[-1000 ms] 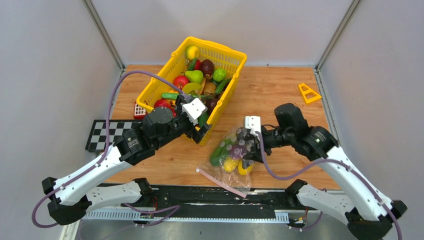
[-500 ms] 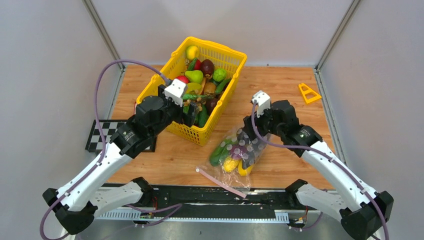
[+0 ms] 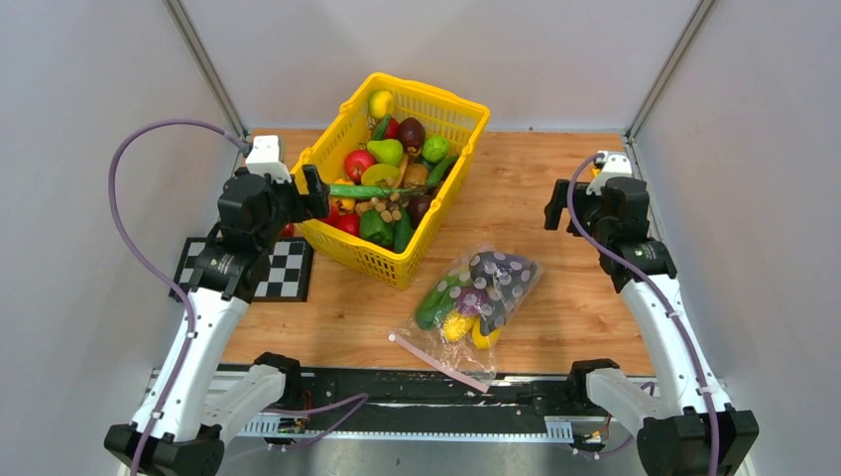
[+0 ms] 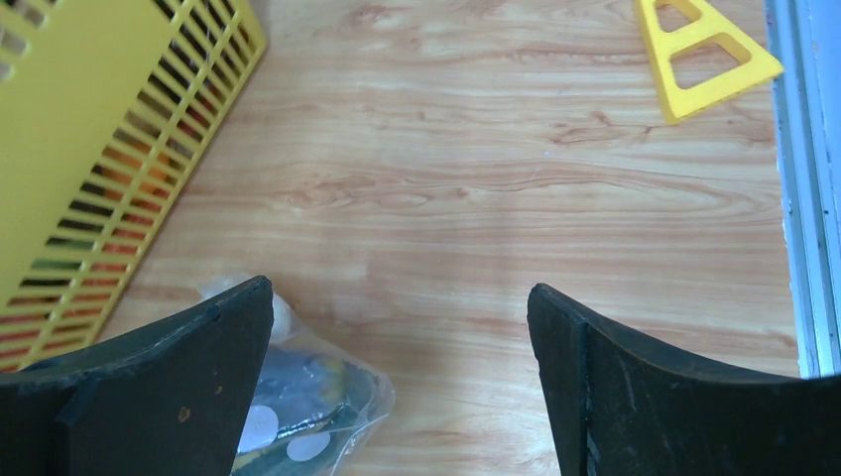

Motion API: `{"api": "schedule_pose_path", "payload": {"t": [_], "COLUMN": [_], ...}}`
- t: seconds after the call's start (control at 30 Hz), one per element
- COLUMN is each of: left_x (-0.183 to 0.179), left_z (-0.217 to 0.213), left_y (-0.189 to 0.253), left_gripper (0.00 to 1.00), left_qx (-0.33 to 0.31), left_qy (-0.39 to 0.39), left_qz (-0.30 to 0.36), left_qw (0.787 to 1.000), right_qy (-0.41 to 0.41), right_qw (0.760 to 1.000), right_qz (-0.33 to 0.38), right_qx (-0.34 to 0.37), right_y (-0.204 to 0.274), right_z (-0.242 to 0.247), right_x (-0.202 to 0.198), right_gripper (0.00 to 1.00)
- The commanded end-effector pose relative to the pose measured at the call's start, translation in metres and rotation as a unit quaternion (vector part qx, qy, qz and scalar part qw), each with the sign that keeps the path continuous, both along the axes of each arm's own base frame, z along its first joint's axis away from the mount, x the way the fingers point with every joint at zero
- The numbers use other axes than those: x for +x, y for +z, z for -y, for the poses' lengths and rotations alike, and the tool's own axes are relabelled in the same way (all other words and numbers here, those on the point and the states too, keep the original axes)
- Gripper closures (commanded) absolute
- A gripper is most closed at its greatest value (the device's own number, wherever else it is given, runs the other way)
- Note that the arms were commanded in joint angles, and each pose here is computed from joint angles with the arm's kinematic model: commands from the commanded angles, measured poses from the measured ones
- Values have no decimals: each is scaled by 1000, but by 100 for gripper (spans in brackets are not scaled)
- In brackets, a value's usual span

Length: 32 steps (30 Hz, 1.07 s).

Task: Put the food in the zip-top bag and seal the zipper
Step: Reset both arms

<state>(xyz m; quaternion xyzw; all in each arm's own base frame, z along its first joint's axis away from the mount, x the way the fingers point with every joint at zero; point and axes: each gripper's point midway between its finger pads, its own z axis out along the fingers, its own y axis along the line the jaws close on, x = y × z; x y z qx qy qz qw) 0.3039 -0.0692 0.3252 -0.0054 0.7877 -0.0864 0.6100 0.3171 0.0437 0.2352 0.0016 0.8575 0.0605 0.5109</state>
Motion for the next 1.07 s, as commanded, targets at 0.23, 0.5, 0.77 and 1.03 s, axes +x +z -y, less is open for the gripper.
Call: {"api": "schedule_pose_path", "payload": {"t": [0.23, 0.5, 0.77, 1.03], "left_x": [1, -2, -7, -7], "left_z": [-35, -27, -30, -30], "left_y": [-2, -16, -14, -12], "left_gripper": [0, 0, 0, 0], "left_qx": [-67, -94, -91, -92], "left_qy": [63, 56, 61, 61], "left_qz": [-31, -44, -41, -37], "left_qw": [995, 993, 993, 993], "right_qy": [-110, -68, -82, -76], "right_qw": [988, 981, 979, 980], "right_qz": [75, 159, 158, 152], "right_qx": [75, 83, 100, 108], "right_y": [59, 93, 94, 92], "right_z": [31, 22, 23, 18], "right_x": [8, -11, -12, -10], "right_gripper": [0, 0, 0, 0]}}
